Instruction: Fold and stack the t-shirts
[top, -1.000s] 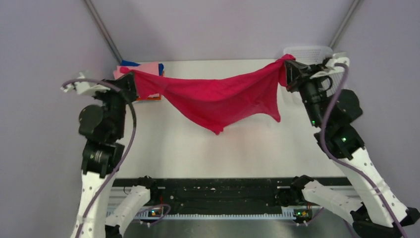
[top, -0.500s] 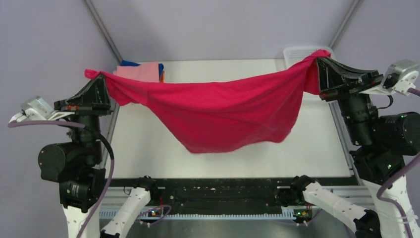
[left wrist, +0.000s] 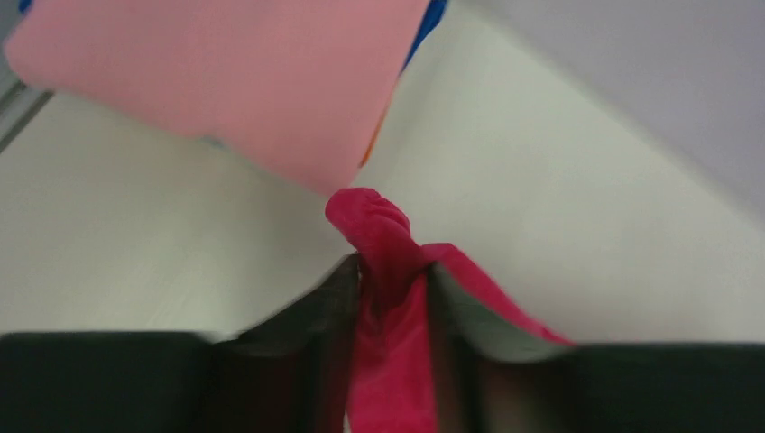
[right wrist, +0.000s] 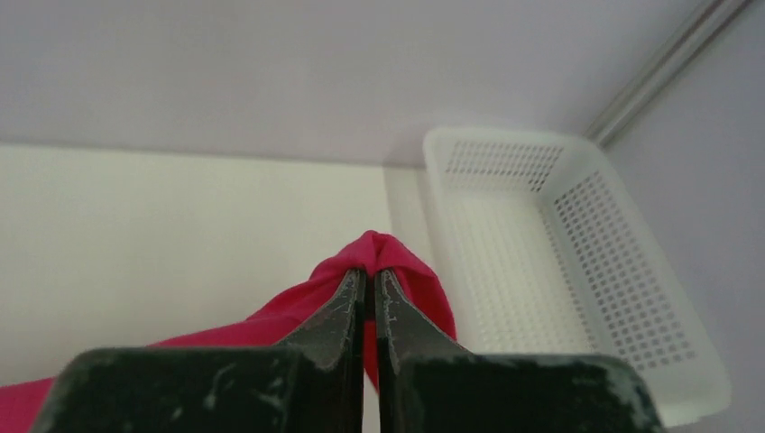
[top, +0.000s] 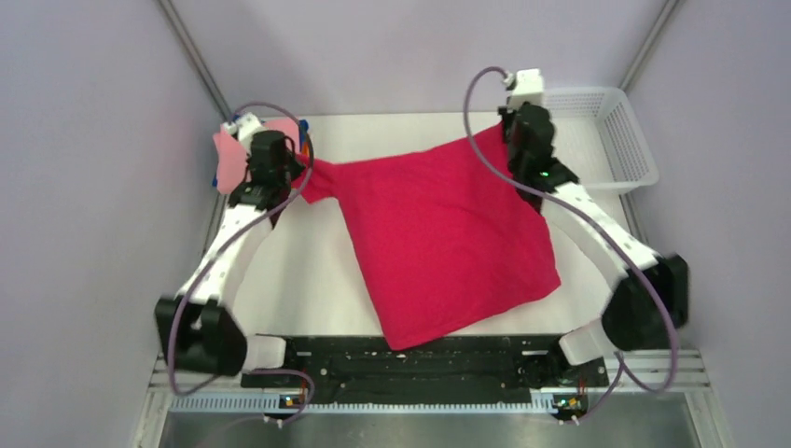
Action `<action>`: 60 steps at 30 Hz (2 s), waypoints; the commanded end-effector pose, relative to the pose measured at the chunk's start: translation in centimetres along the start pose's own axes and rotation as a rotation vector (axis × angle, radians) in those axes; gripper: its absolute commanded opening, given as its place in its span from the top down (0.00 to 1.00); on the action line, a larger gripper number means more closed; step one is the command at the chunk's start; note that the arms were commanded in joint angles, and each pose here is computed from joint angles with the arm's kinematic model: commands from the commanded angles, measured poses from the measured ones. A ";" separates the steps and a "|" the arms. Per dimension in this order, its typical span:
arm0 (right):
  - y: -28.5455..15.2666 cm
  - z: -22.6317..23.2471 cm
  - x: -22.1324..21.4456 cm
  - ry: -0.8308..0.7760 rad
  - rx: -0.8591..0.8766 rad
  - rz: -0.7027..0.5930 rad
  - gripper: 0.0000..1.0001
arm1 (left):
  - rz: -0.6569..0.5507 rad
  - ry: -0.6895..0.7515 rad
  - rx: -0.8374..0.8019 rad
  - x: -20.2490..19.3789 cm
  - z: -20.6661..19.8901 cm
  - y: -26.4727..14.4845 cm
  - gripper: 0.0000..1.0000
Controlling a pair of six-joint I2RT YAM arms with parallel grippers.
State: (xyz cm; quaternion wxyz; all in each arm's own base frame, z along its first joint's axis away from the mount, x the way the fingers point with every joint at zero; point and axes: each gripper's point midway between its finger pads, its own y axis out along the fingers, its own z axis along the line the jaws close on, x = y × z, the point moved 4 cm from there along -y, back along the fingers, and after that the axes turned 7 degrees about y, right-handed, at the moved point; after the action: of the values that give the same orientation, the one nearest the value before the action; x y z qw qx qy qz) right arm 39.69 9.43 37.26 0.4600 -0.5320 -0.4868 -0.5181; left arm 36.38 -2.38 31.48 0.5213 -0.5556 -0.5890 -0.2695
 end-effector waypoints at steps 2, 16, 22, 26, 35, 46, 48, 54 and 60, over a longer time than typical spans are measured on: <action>8.1 3.5 -11.6 -0.042 -0.024 0.184 0.88 | 0.426 -0.033 0.217 -10.7 4.2 6.4 0.28; 5.7 6.0 -16.1 0.170 0.069 0.407 0.01 | 0.511 -0.069 -0.169 -11.9 -1.6 6.9 0.07; -4.6 5.6 -19.9 0.401 0.170 0.615 0.01 | 0.605 -0.067 -0.327 -13.9 -5.6 9.2 0.02; -9.4 6.3 -22.0 0.523 0.248 0.683 0.01 | 0.695 -0.097 -0.371 -16.4 -7.2 11.4 0.01; -11.1 4.8 -27.5 0.517 0.129 0.807 0.01 | 0.831 -0.109 -0.236 -22.8 -4.4 11.8 0.01; -2.1 6.5 -31.9 0.393 0.029 0.927 0.01 | 0.960 -0.144 -0.209 -27.8 -2.5 2.3 0.02; -0.3 7.4 -32.7 0.361 0.037 0.949 0.01 | 0.981 -0.109 -0.226 -29.0 -3.3 -0.8 0.02; 6.1 8.1 -33.4 0.294 0.029 0.928 0.01 | 1.047 -0.026 -0.324 -31.9 -7.4 -8.1 0.01; 10.7 5.1 -27.7 0.230 -0.022 0.819 0.01 | 0.931 0.064 -0.473 -28.3 -12.2 -9.1 0.01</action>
State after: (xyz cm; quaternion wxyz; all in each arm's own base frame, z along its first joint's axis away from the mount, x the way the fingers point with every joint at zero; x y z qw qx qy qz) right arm 50.71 16.22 7.02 0.7128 -0.5770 -0.1726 -0.3594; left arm 25.56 -25.37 8.03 0.4701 -0.8622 -0.1583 -0.1028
